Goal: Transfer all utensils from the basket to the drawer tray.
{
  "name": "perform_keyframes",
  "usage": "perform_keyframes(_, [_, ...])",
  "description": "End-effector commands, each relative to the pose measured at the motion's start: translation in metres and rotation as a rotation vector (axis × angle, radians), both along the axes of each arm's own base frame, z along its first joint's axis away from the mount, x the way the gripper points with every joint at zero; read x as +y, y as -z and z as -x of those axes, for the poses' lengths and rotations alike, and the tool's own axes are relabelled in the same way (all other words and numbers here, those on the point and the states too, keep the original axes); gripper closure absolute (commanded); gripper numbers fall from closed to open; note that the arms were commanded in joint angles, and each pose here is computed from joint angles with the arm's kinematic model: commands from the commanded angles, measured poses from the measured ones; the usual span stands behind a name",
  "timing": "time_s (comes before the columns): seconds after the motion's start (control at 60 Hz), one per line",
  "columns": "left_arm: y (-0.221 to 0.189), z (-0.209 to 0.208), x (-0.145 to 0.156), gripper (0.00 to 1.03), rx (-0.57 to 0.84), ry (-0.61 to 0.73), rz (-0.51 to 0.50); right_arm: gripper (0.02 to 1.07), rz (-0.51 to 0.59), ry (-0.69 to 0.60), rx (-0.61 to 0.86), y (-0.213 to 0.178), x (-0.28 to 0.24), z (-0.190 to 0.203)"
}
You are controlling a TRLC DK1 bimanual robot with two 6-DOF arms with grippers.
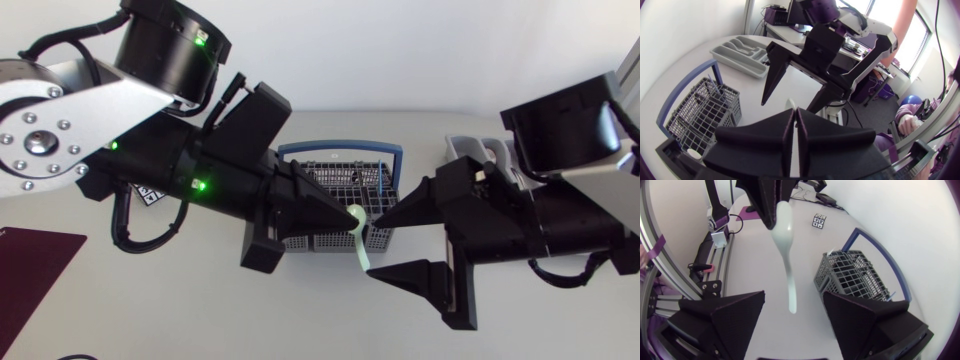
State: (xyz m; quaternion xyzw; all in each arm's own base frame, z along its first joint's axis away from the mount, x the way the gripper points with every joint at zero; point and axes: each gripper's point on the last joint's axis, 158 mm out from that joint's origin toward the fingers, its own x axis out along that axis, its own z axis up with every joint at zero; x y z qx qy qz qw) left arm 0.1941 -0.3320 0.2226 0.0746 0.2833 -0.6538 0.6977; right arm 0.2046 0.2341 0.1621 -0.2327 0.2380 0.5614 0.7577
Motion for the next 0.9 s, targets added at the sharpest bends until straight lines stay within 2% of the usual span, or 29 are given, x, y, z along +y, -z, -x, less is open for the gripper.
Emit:
perform_keyframes(0.0, [0.002, 0.005, -0.003, 1.0, 0.002, 0.034, -0.004, 0.33, -0.036, -0.013, 0.019, -0.011, 0.012, 0.0])
perform_keyframes(0.15, [0.005, 0.009, -0.003, 1.0, 0.008, 0.049, -0.007, 0.58, -0.053, -0.041, 0.028, -0.016, 0.023, 0.006])
perform_keyframes(0.283, [0.006, 0.012, -0.003, 1.0, 0.016, 0.06, -0.005, 0.67, -0.051, -0.048, 0.037, -0.014, 0.026, 0.007])
perform_keyframes(0.483, [0.009, 0.016, 0.0, 1.0, 0.013, 0.08, -0.013, 0.92, -0.053, -0.063, 0.051, -0.012, 0.028, 0.01])
perform_keyframes(0.883, [0.006, 0.021, 0.002, 1.0, 0.037, 0.109, -0.001, 1.0, -0.037, -0.11, 0.114, 0.002, 0.03, 0.024])
